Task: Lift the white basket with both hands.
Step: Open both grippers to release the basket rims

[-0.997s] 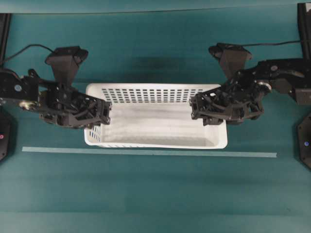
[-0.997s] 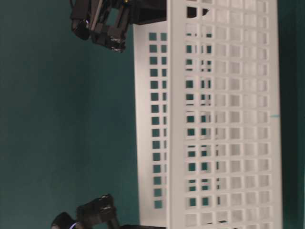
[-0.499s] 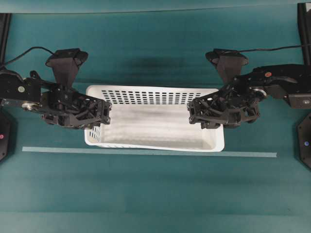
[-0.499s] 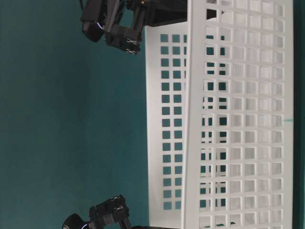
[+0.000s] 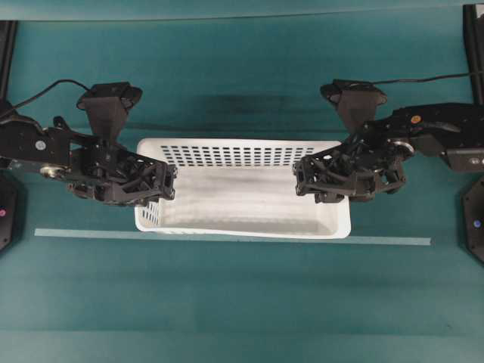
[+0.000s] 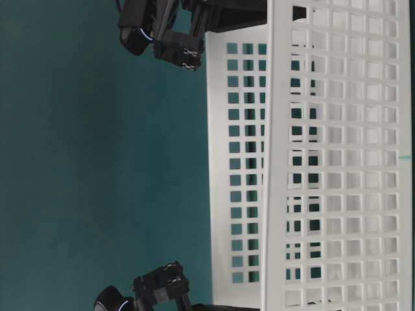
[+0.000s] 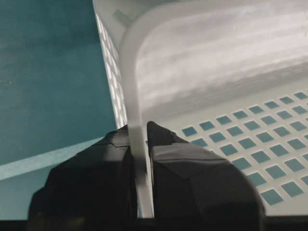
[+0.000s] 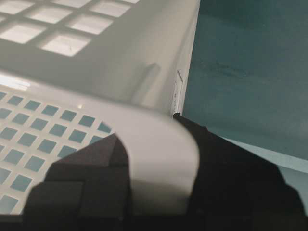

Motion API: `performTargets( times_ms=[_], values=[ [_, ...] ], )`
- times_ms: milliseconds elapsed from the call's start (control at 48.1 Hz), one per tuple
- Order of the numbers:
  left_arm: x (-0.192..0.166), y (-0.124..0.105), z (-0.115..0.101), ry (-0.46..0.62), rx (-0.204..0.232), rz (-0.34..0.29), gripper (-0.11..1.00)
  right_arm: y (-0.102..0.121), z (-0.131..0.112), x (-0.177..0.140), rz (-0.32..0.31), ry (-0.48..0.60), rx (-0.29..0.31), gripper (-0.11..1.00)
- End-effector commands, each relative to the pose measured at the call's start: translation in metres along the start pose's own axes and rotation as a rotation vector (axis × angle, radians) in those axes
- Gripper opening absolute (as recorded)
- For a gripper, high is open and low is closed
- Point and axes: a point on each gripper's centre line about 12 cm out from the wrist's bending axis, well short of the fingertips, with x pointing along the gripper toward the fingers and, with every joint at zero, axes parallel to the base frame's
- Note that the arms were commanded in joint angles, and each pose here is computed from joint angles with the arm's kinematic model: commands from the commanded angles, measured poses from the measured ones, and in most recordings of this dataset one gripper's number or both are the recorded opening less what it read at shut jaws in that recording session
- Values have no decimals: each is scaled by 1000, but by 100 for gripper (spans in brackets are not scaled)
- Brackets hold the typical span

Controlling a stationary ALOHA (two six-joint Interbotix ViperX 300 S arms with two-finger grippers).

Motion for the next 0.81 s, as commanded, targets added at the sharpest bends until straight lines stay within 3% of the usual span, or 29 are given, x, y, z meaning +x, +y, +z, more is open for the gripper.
performTargets(
  times_ms=[0,790],
  values=[
    [2,0,8,-16,7,-3,1,3,-6,8,-14,10,-56,19],
    [6,1,8,-15,6,4,1,3,-1,10,4,11,-19,19]
  ],
)
